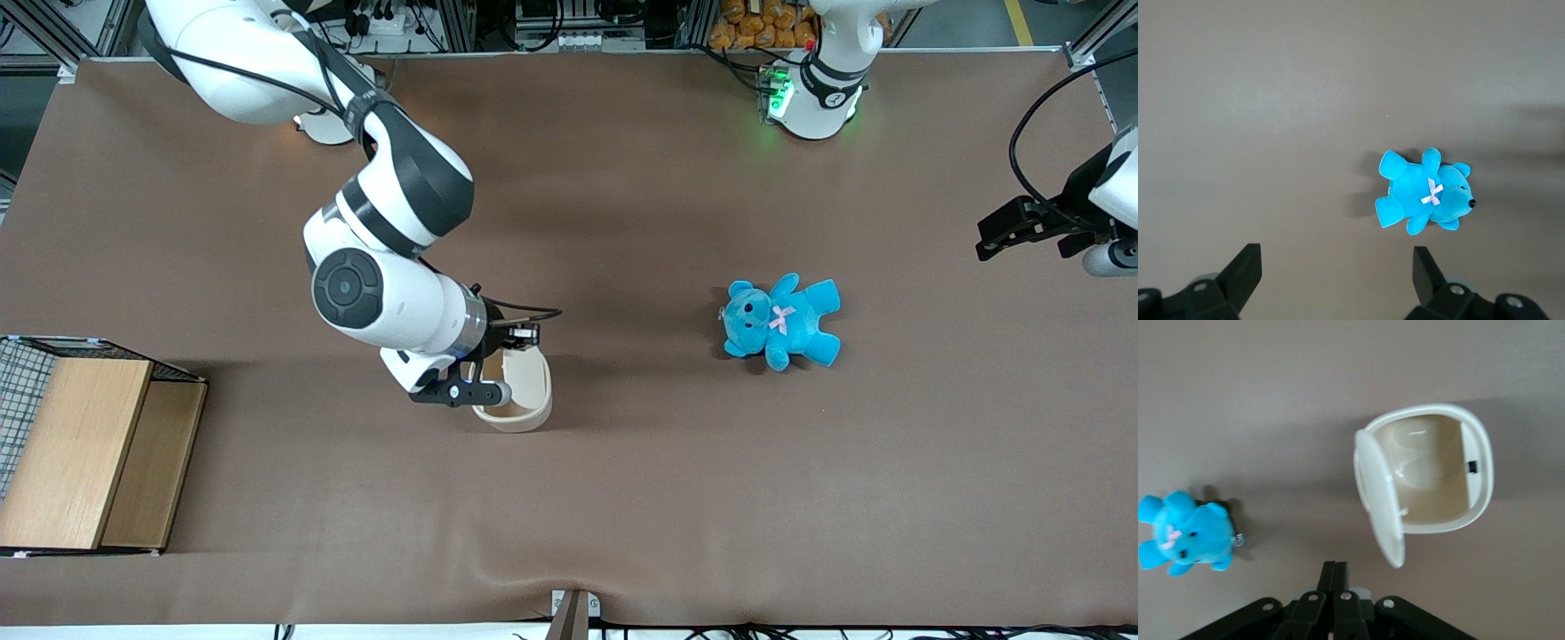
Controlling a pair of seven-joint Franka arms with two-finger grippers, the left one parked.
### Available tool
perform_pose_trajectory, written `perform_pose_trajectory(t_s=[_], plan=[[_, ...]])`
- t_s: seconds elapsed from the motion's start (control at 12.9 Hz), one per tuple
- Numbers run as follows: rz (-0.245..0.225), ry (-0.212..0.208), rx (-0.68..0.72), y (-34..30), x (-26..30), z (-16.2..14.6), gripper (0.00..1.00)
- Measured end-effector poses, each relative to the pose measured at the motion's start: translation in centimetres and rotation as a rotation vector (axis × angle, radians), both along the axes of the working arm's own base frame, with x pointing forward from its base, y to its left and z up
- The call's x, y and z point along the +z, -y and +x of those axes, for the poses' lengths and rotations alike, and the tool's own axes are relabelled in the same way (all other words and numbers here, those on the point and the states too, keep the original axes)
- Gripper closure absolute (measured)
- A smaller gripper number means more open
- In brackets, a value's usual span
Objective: Open trash can with right arm
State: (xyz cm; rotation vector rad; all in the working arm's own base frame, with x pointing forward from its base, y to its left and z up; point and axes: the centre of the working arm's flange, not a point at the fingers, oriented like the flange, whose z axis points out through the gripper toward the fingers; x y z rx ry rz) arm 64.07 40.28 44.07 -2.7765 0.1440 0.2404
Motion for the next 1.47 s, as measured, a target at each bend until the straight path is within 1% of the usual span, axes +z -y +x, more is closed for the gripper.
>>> perform_pose_trajectory(t_s=[0.08,0.15,0.23,0.31,0.39,0.62,0.7,0.85,0.93,1.01,1.08,1.16,1.24,1.32,1.39,1.47], plan=[[0.015,-0.001,-0.010,-0.2,0.7,-0.1,0.99],[0.017,-0.003,-0.020,0.0,1.2,0.0,0.94],[0.010,-0.012,-0.030,0.8,1.4,0.3,0.93],[0.003,-0.022,-0.044,2.3,1.6,0.8,0.84],[0.002,-0.025,-0.063,4.1,2.0,1.7,0.72],[0.015,-0.005,-0.095,9.6,5.2,3.3,0.37],[0.015,-0.004,-0.078,11.6,6.1,3.6,0.26],[0.029,0.022,0.008,16.5,6.7,4.7,0.03],[0.030,0.024,0.061,19.1,6.5,5.1,0.00],[0.023,0.016,0.095,21.1,6.4,5.2,0.00],[0.000,0.017,0.101,22.4,7.1,5.1,0.00],[-0.050,0.032,0.094,23.3,8.5,4.6,0.00],[-0.118,0.046,0.086,24.2,10.5,3.8,0.00],[-0.184,0.046,0.081,25.1,12.2,2.7,0.00],[-0.238,0.036,0.076,25.9,13.8,1.7,0.00],[-0.276,0.021,0.063,26.8,15.1,0.6,0.00]])
